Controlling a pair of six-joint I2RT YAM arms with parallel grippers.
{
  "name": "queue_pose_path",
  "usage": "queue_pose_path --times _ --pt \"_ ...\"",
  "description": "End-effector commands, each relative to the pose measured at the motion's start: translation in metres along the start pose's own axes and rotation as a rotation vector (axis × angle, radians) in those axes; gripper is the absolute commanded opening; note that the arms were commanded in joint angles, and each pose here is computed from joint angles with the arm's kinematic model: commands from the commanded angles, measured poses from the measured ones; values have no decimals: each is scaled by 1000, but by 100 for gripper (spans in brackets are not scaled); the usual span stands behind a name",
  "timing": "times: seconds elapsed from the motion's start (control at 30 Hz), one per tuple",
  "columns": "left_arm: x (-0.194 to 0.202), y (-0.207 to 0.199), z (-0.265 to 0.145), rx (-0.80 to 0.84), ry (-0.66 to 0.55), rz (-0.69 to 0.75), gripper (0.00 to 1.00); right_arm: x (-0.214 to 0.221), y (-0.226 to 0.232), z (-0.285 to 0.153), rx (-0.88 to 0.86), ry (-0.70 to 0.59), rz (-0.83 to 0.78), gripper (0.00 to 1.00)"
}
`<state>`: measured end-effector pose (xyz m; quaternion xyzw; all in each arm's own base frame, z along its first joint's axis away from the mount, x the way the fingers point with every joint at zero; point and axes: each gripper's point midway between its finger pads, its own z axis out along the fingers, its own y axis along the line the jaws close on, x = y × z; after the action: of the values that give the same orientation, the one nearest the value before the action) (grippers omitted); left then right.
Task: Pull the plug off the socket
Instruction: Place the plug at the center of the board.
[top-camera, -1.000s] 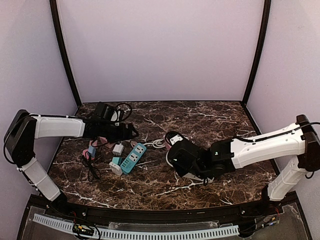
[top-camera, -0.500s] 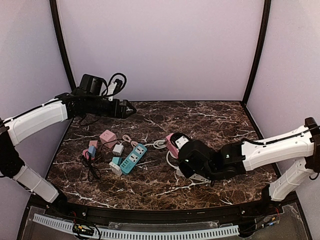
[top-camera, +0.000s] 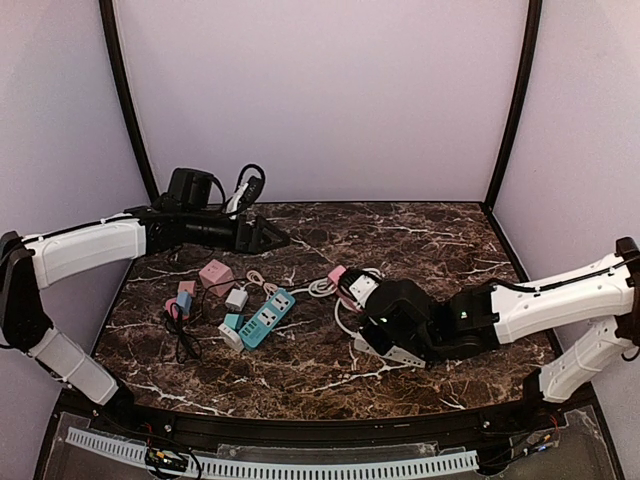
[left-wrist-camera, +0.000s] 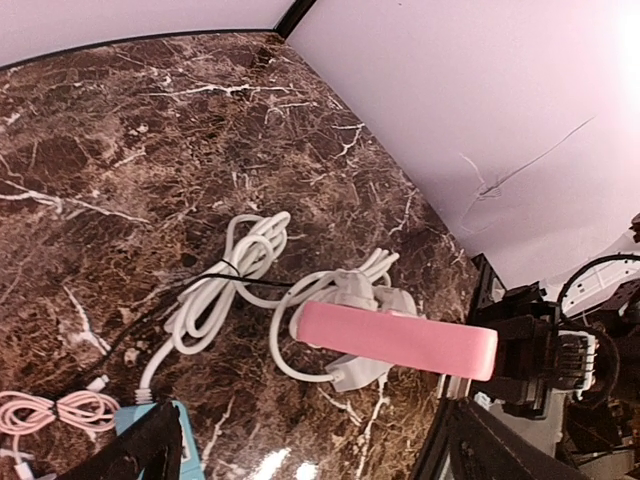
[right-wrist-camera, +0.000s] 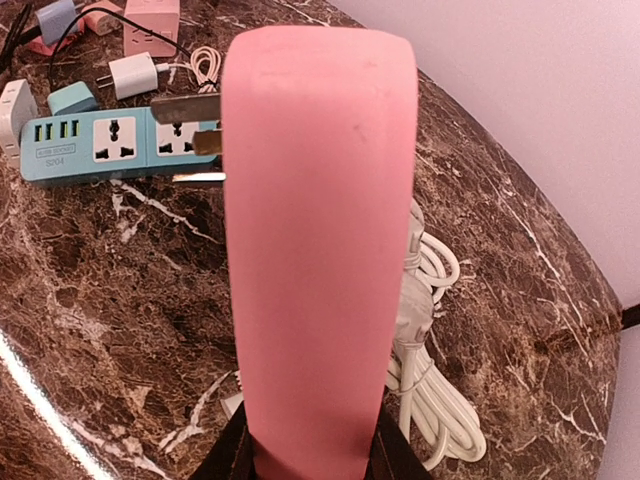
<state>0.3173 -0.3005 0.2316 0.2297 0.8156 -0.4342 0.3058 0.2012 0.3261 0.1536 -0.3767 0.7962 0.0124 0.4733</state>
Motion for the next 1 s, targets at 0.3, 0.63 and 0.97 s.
queue_pose_path --times 0.3,0.63,0.97 --pt "31 -25 29 190 103 -227 89 -82 8 21 121 -162 -83 0" --pt "51 -14 41 146 182 -296 88 -104 16 27 148 -221 -163 0" --pt "63 -10 49 133 221 -325 88 -105 18 31 179 -224 -180 0"
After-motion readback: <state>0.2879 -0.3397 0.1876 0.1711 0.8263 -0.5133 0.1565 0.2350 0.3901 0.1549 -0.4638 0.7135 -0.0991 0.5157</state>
